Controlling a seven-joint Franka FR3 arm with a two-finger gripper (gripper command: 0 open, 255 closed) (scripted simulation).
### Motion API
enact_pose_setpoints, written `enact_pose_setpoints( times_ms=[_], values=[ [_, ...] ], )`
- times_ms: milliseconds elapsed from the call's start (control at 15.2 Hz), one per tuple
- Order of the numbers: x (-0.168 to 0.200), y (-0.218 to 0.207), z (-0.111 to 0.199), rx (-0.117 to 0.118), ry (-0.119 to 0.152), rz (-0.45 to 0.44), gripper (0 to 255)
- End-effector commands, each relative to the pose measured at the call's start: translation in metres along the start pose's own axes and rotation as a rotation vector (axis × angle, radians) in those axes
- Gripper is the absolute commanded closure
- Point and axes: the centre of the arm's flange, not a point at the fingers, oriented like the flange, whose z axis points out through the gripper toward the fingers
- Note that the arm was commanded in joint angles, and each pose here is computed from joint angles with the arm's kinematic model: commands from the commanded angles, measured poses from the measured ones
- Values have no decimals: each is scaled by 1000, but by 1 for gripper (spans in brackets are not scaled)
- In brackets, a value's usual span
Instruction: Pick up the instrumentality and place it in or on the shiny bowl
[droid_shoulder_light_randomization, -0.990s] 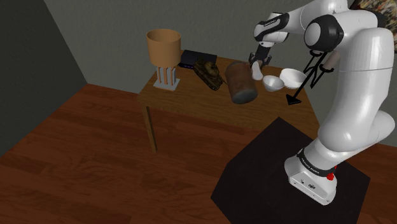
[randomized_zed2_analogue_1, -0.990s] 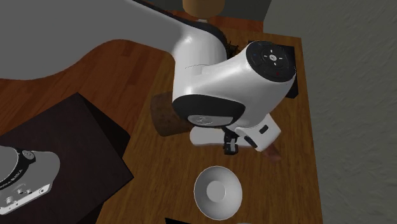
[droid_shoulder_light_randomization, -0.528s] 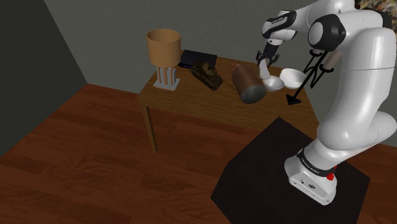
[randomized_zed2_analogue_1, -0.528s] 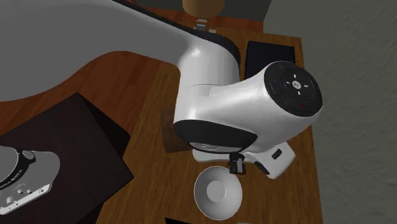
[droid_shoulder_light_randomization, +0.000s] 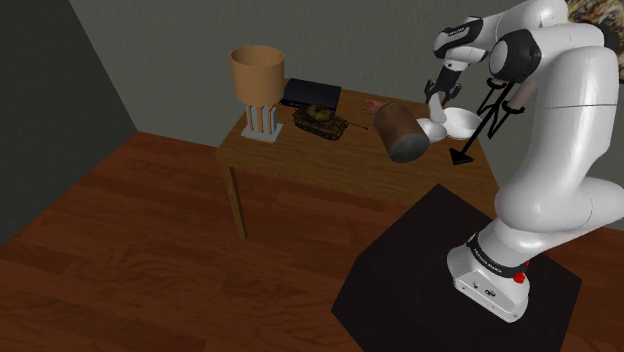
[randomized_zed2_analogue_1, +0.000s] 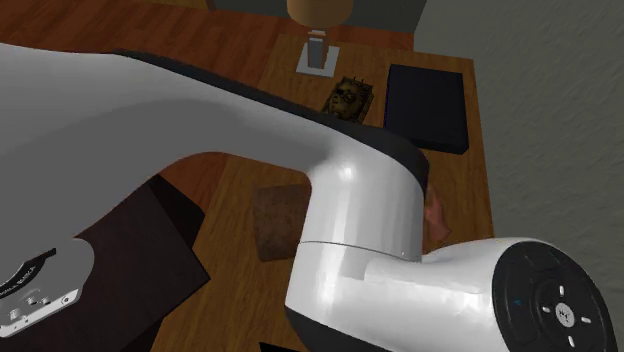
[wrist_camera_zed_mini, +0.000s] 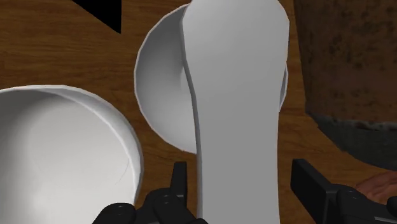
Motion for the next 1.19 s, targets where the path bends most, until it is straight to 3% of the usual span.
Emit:
enact_pose_setpoints(
  times_ms=[0,792,1122],
  values=[
    [6,25,-3,0,0,-1,255],
    [43,178,-10,0,0,-1,255],
    [46,188,11,0,0,-1,255]
  ],
)
